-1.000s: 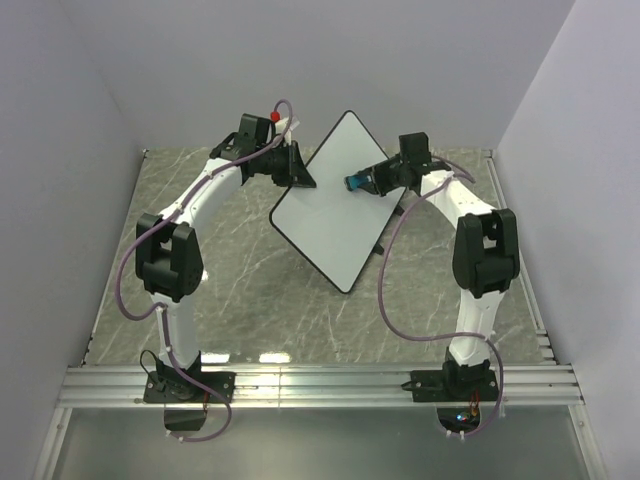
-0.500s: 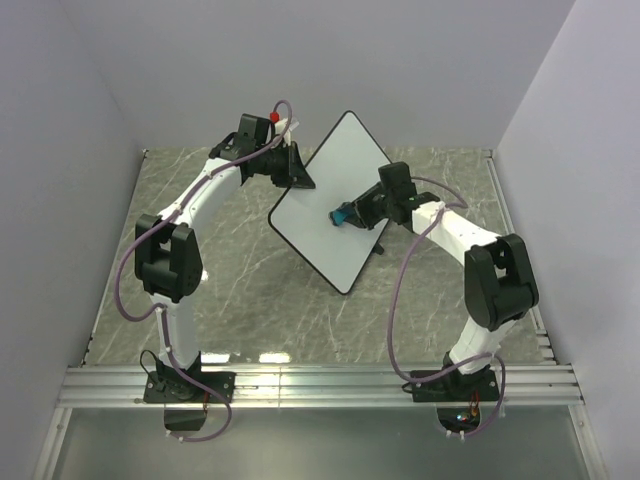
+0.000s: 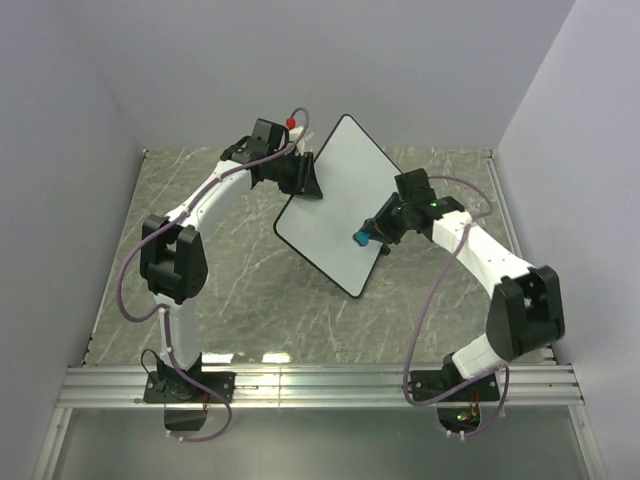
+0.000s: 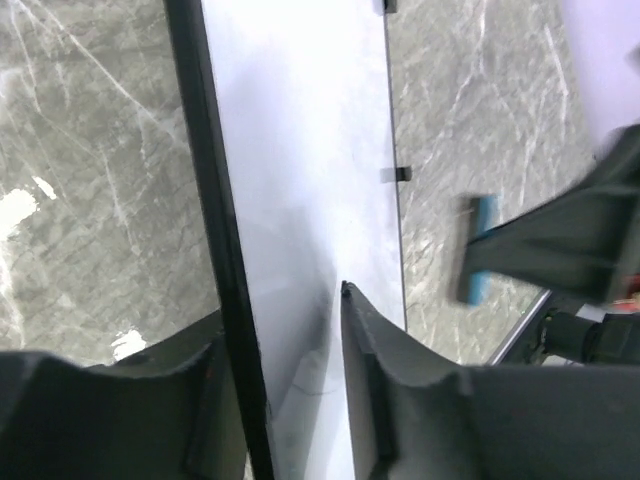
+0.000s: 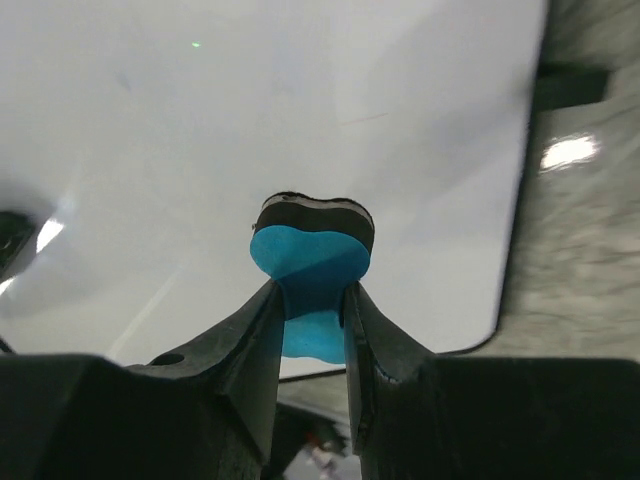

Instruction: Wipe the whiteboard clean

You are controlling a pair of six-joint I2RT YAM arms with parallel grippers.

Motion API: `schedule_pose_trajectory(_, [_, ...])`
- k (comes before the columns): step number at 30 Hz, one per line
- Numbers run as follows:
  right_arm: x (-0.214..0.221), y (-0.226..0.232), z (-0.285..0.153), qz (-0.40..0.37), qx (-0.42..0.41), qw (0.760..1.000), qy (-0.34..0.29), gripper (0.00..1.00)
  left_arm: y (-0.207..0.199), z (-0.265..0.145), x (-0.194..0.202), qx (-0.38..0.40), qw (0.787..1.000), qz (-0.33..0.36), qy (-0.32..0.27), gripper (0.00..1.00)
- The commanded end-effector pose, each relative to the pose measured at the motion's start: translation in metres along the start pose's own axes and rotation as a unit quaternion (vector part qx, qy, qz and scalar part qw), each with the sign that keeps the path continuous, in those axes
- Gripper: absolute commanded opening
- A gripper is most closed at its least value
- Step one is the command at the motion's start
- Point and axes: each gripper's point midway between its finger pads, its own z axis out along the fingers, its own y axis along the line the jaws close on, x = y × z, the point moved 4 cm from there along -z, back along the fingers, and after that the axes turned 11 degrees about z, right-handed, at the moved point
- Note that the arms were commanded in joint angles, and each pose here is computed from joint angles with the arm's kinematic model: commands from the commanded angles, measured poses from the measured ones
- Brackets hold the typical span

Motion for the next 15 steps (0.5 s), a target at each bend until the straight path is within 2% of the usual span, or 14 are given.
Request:
schedule_pose_trajectory(1, [-0.017,-0.028,-0.030,-0.061,0.037,0.996,-0.061,0.00,-0.012,0.001,-0.001,0.008,1.000,0.021,0.007,0.42])
schedule_pose_trajectory(7, [-0.018,-0.078,-0.045,-0.077,0.080,0.990,-0.092,0.00,-0.013,-0.005,-0.006,-0.006,1.000,0.026,-0.004,0.56])
schedule_pose_trajectory(8, [-0.018,-0.085,-0.046,-0.079,0.086,0.989,-0.094,0.00,-0.014,-0.006,-0.006,-0.007,1.000,0.026,-0.005,0.64])
schedule_pose_trajectory(9, [-0.016,-0.095,-0.044,-0.084,0.098,0.987,-0.092,0.03,-0.013,-0.007,-0.007,-0.012,1.000,0.025,-0.007,0.81])
schedule_pose_trajectory(11, [-0.014,-0.103,-0.043,-0.090,0.099,0.987,-0.091,0.39,-0.014,-0.012,-0.012,-0.018,0.999,0.026,-0.017,0.91])
schedule_pose_trajectory(12, [-0.013,-0.110,-0.040,-0.097,0.103,0.986,-0.092,0.72,-0.016,-0.016,-0.016,-0.023,0.999,0.024,-0.026,0.99])
schedule_pose_trajectory(13, [-0.015,-0.114,-0.039,-0.100,0.108,0.984,-0.101,0.80,-0.015,-0.018,-0.018,-0.032,0.999,0.022,-0.030,1.00])
schedule_pose_trajectory(15, [-0.018,-0.118,-0.036,-0.109,0.112,0.982,-0.108,0.84,-0.017,-0.022,-0.023,-0.036,0.998,0.020,-0.040,0.99])
